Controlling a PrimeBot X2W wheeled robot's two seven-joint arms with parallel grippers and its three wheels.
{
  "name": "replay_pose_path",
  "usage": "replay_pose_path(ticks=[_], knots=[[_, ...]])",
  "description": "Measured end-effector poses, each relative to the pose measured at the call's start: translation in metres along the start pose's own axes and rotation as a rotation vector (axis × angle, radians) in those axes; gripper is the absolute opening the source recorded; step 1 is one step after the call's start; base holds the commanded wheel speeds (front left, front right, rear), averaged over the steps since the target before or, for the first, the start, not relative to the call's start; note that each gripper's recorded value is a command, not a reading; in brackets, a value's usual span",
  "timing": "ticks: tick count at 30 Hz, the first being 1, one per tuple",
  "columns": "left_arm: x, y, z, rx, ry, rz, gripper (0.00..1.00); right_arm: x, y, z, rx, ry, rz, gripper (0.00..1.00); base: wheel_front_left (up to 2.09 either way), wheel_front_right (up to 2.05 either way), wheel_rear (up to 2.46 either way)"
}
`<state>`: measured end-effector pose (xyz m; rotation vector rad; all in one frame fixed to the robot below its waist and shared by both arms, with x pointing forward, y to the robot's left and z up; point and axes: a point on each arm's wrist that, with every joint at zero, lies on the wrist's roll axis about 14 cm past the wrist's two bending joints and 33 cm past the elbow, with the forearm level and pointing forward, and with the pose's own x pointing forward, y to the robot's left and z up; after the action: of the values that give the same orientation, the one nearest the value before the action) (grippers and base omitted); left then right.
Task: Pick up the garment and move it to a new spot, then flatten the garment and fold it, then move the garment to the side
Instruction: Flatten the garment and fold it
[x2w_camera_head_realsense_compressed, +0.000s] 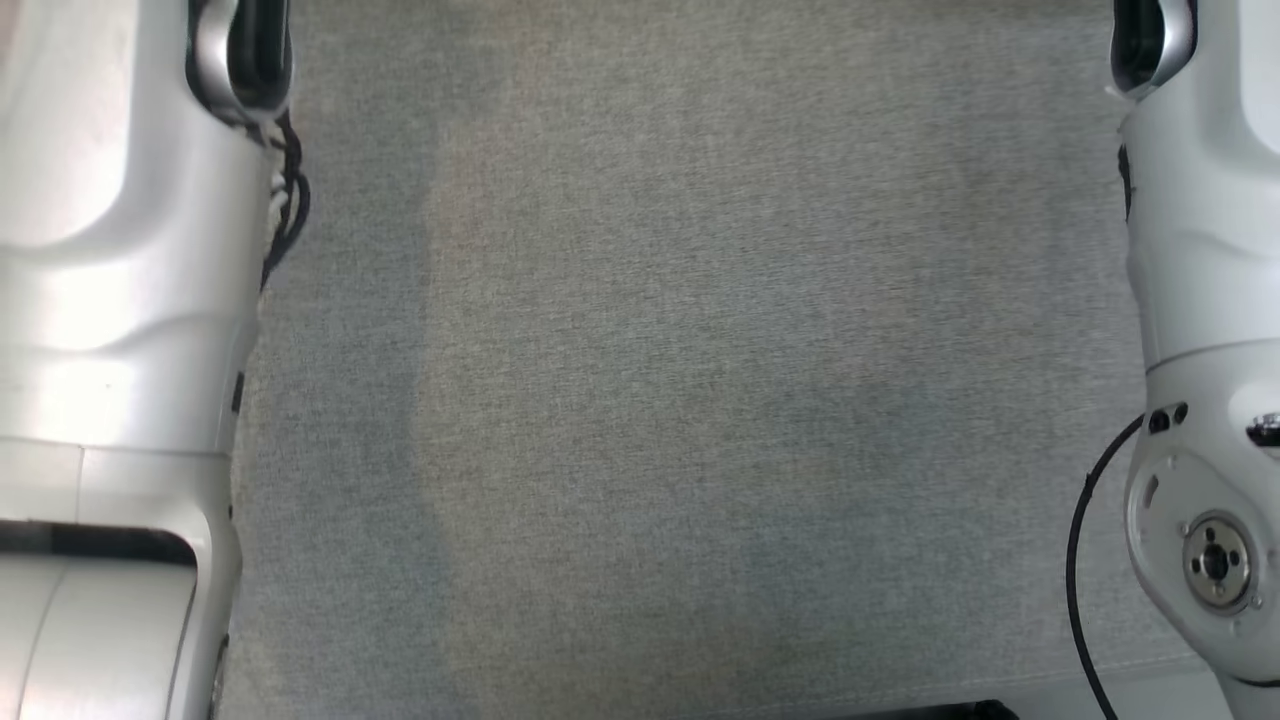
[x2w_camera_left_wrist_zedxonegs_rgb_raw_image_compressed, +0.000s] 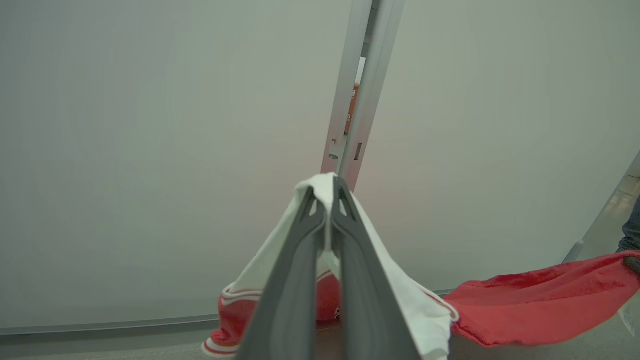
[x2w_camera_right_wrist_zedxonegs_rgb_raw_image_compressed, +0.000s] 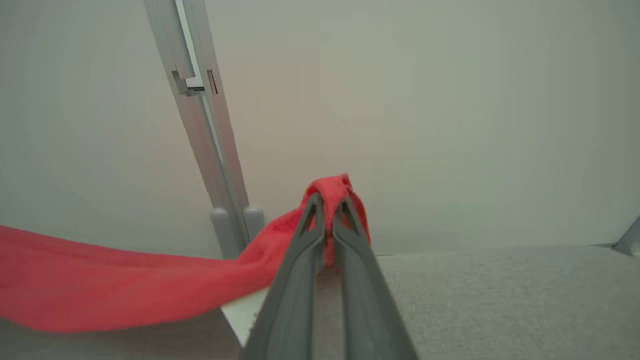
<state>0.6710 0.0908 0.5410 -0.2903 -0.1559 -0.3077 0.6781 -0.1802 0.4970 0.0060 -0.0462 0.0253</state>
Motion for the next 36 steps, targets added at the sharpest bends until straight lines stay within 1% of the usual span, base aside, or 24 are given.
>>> replay_pose_path(ticks=[3,5,7,11,14,19,24,28,31,36], knots=[[-0.018,0.021,-0.028,-0.035,0.040,0.044,0.00,-0.005,0.012,-0.033,0.050,0.043,0.022,0.00,0.00,0.00,0.00],[-0.028,0.031,-0.034,-0.057,0.038,0.068,0.00,-0.011,0.017,-0.044,0.077,0.052,0.031,0.00,0.00,0.00,0.00],[-0.039,0.036,-0.035,-0.076,0.027,0.080,0.00,-0.019,0.017,-0.049,0.091,0.050,0.033,0.00,0.00,0.00,0.00],[-0.064,0.034,-0.037,-0.111,0.019,0.082,0.00,-0.041,0.009,-0.053,0.107,0.053,0.016,0.00,0.00,0.00,0.00],[-0.087,0.029,-0.035,-0.136,0.014,0.082,0.00,-0.058,0.000,-0.046,0.129,0.032,-0.007,0.00,0.00,0.00,0.00],[-0.131,0.022,-0.028,-0.160,0.014,0.121,0.00,-0.095,-0.012,-0.038,0.185,0.014,-0.044,0.00,0.00,0.00,0.00],[-0.178,0.010,-0.019,-0.201,0.015,0.164,0.00,-0.141,-0.012,-0.041,0.230,0.044,-0.052,0.00,0.00,0.00,0.00],[-0.215,0.000,-0.012,-0.216,0.026,0.198,0.00,-0.173,-0.015,-0.035,0.252,0.048,-0.065,0.00,0.00,0.00,0.00],[-0.246,-0.008,-0.005,-0.230,0.032,0.228,0.00,-0.198,-0.022,-0.026,0.278,0.032,-0.089,0.00,0.00,0.00,0.00],[-0.283,-0.023,0.013,-0.235,0.020,0.249,0.00,-0.237,-0.032,-0.011,0.315,0.002,-0.126,0.00,0.00,0.00,0.00]])
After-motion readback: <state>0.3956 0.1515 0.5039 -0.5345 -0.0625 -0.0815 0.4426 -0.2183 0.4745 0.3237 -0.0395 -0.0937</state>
